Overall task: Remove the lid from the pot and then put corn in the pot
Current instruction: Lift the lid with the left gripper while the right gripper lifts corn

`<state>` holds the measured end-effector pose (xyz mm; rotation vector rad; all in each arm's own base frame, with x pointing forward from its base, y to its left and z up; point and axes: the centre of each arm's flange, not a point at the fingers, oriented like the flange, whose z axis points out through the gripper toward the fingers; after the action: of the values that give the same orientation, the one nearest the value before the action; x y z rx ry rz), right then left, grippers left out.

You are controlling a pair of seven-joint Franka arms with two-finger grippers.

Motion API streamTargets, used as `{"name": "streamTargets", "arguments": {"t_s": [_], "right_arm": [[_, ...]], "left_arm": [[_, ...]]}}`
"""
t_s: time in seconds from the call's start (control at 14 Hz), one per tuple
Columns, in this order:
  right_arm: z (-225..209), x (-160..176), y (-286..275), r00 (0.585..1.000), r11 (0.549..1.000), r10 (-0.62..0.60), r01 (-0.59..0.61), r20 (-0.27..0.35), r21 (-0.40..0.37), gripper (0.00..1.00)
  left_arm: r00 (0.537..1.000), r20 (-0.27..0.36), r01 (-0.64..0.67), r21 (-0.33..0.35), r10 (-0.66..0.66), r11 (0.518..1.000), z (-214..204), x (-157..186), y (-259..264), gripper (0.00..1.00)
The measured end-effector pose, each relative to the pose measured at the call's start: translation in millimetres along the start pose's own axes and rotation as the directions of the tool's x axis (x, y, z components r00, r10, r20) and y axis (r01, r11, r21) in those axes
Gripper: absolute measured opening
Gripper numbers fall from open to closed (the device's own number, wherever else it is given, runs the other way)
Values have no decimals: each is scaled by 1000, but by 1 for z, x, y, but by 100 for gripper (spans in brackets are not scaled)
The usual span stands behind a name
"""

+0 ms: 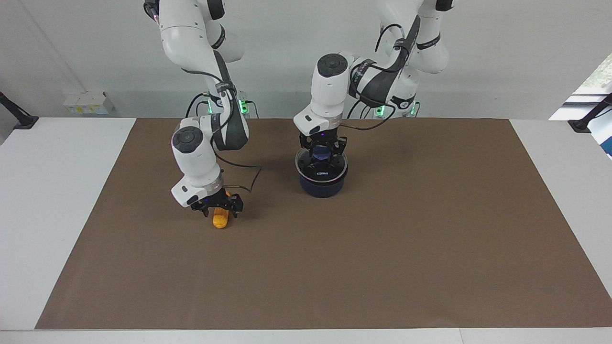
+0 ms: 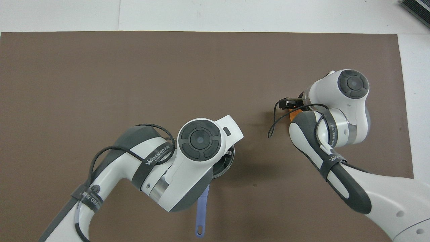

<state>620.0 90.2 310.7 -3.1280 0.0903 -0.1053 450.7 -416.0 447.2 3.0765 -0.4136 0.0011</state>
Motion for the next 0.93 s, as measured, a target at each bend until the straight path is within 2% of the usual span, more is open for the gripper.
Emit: {"name": "streamTargets", "arguments": {"t_s": [0.07,0.21,0.29,0.43,0.57,0.93], "right_arm": [[6,-3,1,1000,1000,-5,5,-8,2,100],[12,-7,2,1000,1000,-16,16,-14,3,93],[12,-7,2,1000,1000,-18,18,-14,3,84],[11,-6,2,1000,1000,-19,19,-17,3,56],[7,-4,1,999,1000,-19,19,-27,5,38],[-24,1,0,998,1000,-19,20,-65,12,38]], "left_arm": [[1000,-3,19,0,-19,1000,-9,5,-10,66],[997,-9,77,-1,-77,997,-25,18,-45,66],[995,-8,102,0,-102,995,-30,23,-62,66],[993,-6,117,3,-117,993,-38,31,-98,66],[995,-6,102,4,-102,995,-43,39,-135,66],[999,7,51,9,-51,999,-50,49,-211,66]]}}
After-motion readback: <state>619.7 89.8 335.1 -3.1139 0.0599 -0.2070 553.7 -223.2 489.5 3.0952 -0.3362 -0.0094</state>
